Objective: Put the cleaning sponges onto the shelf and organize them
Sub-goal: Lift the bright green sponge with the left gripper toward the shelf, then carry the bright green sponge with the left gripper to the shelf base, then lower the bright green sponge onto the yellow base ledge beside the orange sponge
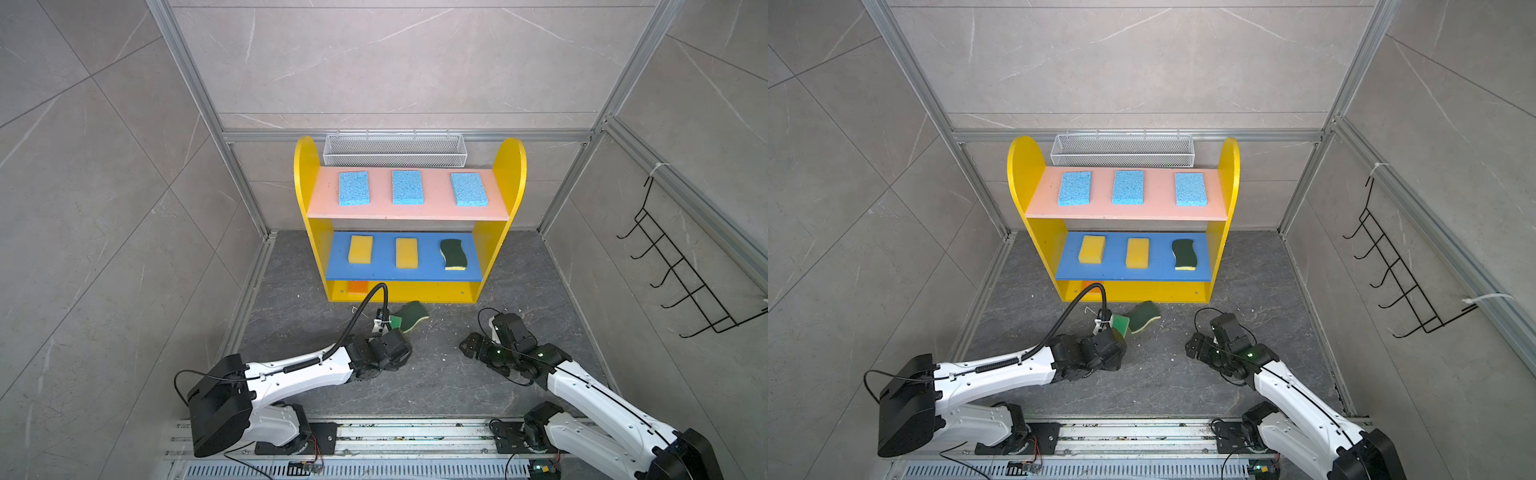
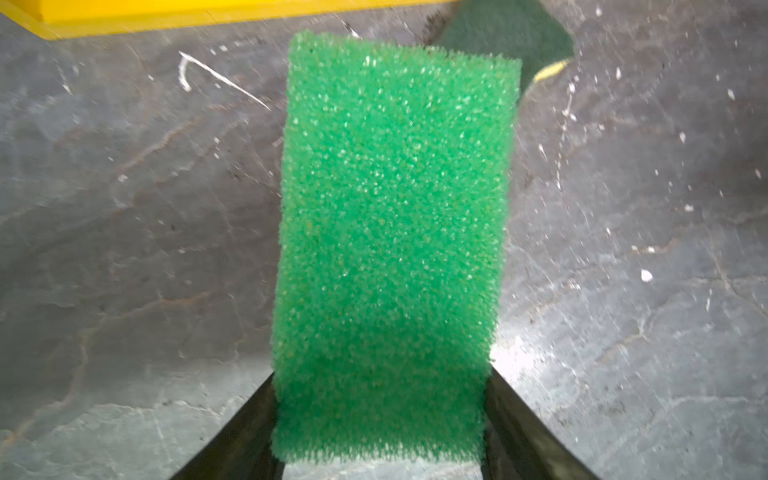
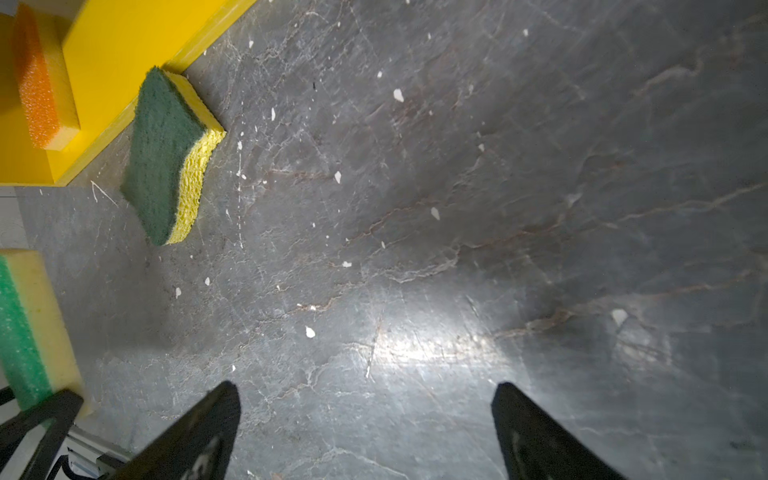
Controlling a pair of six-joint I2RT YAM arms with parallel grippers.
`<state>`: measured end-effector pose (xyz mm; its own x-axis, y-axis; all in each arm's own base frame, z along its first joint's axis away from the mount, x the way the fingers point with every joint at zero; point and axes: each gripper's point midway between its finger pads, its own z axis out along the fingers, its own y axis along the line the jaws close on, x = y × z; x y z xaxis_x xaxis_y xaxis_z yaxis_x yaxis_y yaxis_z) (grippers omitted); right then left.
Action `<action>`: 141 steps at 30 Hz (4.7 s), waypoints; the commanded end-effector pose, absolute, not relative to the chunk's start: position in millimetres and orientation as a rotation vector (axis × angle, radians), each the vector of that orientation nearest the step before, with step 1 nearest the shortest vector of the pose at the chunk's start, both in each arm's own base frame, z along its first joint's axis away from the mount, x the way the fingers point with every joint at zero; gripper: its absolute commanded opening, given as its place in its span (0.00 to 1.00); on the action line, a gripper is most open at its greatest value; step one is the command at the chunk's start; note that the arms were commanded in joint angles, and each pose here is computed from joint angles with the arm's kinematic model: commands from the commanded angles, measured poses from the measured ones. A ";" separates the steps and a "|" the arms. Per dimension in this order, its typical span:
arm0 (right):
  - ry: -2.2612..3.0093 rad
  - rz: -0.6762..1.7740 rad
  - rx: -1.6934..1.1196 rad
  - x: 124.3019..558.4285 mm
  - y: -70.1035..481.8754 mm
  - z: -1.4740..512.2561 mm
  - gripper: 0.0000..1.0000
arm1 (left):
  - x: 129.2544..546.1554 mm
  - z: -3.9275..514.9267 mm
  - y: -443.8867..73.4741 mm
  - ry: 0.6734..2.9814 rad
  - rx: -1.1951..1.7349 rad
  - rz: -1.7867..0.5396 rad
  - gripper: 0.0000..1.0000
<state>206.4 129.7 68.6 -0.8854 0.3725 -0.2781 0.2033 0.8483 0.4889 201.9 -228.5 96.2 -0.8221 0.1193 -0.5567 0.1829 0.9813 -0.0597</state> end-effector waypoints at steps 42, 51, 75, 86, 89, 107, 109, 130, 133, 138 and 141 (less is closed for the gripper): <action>2.655 0.661 0.372 200.4 129.2 72.4 0.95 | 280.2 30.6 -235.3 2.626 0.319 -0.012 0.64; 2.648 0.662 0.367 197.1 127.3 74.0 0.95 | 275.0 42.5 -279.3 2.589 0.412 -0.079 0.64; 2.537 0.587 0.257 196.3 111.9 113.1 0.94 | 321.3 76.8 -282.2 2.505 0.175 -0.183 0.64; 2.554 0.561 0.230 199.9 112.6 110.2 0.94 | 356.5 86.3 -294.6 2.424 0.112 -0.195 0.64; 2.549 0.562 0.224 199.6 112.5 110.8 0.94 | 362.7 85.0 -297.0 2.411 0.095 -0.195 0.64; 2.544 0.560 0.193 192.8 109.9 112.4 0.94 | 384.7 71.8 -300.0 2.370 -0.054 -0.182 0.65; 2.540 0.561 0.191 192.2 109.5 113.5 0.94 | 389.4 72.0 -298.6 2.349 -0.057 -0.157 0.65; 2.547 0.572 0.185 188.2 109.7 113.1 0.94 | 397.4 47.7 -292.0 2.393 -0.076 -0.040 0.70; 2.545 0.573 0.187 188.8 109.9 112.8 0.94 | 398.0 43.5 -290.3 2.411 -0.074 -0.020 0.70; 2.560 0.581 0.191 189.4 112.1 108.0 0.94 | 397.2 43.2 -286.2 2.423 -0.085 0.003 0.77; 2.561 0.595 0.197 190.6 114.4 107.7 0.94 | 395.8 44.4 -283.2 2.428 -0.082 0.020 0.81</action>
<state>189.9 112.6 107.5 -0.8619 0.2520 -0.4401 0.0361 0.8961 0.4425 407.5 -298.8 67.8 -0.6968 -0.0855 -0.7122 -0.0396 0.9959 -0.0808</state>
